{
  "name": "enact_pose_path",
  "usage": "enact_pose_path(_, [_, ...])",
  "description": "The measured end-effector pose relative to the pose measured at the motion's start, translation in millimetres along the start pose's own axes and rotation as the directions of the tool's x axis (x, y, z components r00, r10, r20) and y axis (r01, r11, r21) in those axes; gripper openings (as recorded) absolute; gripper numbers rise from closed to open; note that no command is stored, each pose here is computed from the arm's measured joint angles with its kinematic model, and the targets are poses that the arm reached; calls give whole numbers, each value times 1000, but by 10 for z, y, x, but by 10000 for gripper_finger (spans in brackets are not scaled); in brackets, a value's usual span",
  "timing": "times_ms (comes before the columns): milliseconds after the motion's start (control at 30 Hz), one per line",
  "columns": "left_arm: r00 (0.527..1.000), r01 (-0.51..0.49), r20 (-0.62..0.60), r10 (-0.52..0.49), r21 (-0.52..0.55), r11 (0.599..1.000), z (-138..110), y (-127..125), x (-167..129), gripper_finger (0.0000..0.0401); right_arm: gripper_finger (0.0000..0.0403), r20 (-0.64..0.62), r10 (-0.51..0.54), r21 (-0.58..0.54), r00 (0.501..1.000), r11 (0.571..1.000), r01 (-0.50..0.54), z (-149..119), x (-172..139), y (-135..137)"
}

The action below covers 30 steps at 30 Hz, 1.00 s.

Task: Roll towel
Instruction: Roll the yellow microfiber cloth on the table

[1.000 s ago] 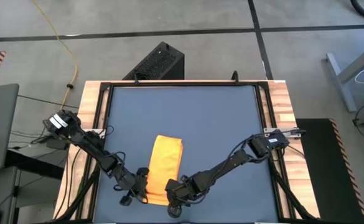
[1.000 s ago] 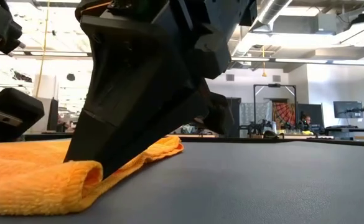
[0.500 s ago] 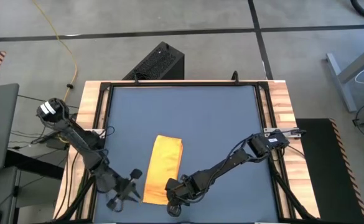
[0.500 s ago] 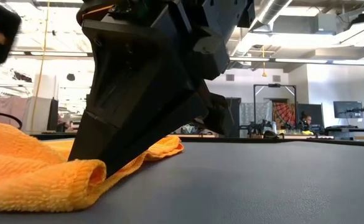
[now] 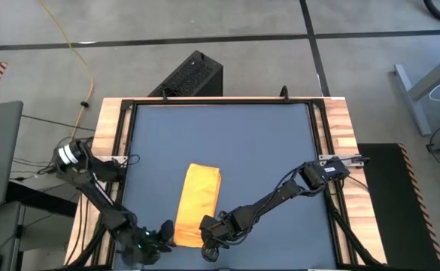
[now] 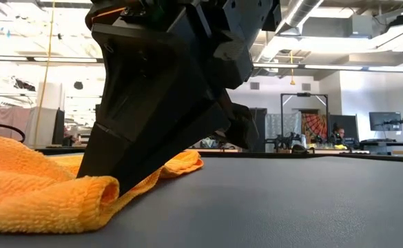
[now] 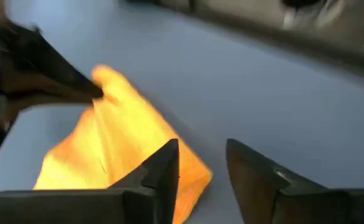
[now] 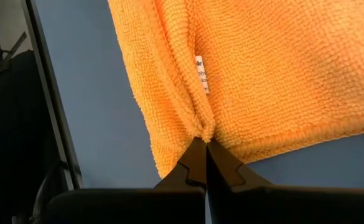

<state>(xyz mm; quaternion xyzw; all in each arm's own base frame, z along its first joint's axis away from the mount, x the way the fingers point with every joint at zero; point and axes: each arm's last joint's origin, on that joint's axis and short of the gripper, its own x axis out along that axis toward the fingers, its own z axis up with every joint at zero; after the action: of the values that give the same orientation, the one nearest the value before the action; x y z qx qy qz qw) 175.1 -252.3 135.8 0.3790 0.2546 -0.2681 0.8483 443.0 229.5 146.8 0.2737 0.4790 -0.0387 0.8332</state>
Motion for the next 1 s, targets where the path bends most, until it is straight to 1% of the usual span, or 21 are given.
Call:
enact_pose_path(133, [990,-43,-134,52,65,997,77,-13,138,163,15,0,3,0,1000,1000,-3,1,0,2])
enact_pose_path(267, [979,-46,-193,65,98,994,118,-30,201,192,16,-1,6,-10,1000,1000,-6,2,0,4])
enact_pose_path(367, [976,-37,-213,51,69,997,105,-24,199,200,16,-1,6,-10,1000,1000,-6,2,0,4])
enact_pose_path(500, [967,-43,-251,48,25,999,62,-14,197,201,16,-1,7,-10,1000,1000,-7,3,0,3])
enact_pose_path(600, [964,-33,-265,27,-17,999,9,19,217,199,16,-1,7,-10,1000,1000,-7,3,0,4])
enact_pose_path(700, [961,-9,-275,-7,-56,998,-29,50,239,180,16,-1,7,-10,1000,1000,-7,3,1,3])
enact_pose_path(767, [960,6,-277,-30,-89,996,-42,78,255,153,16,0,9,-9,1000,1000,-9,4,0,5])
enact_pose_path(900, [960,31,-275,-60,-106,994,-49,82,264,83,16,0,10,-9,1000,1000,-10,5,0,6])
enact_pose_path(1000, [958,29,-278,-64,-130,991,-55,76,268,24,18,0,10,-9,1000,1000,-10,4,1,5])
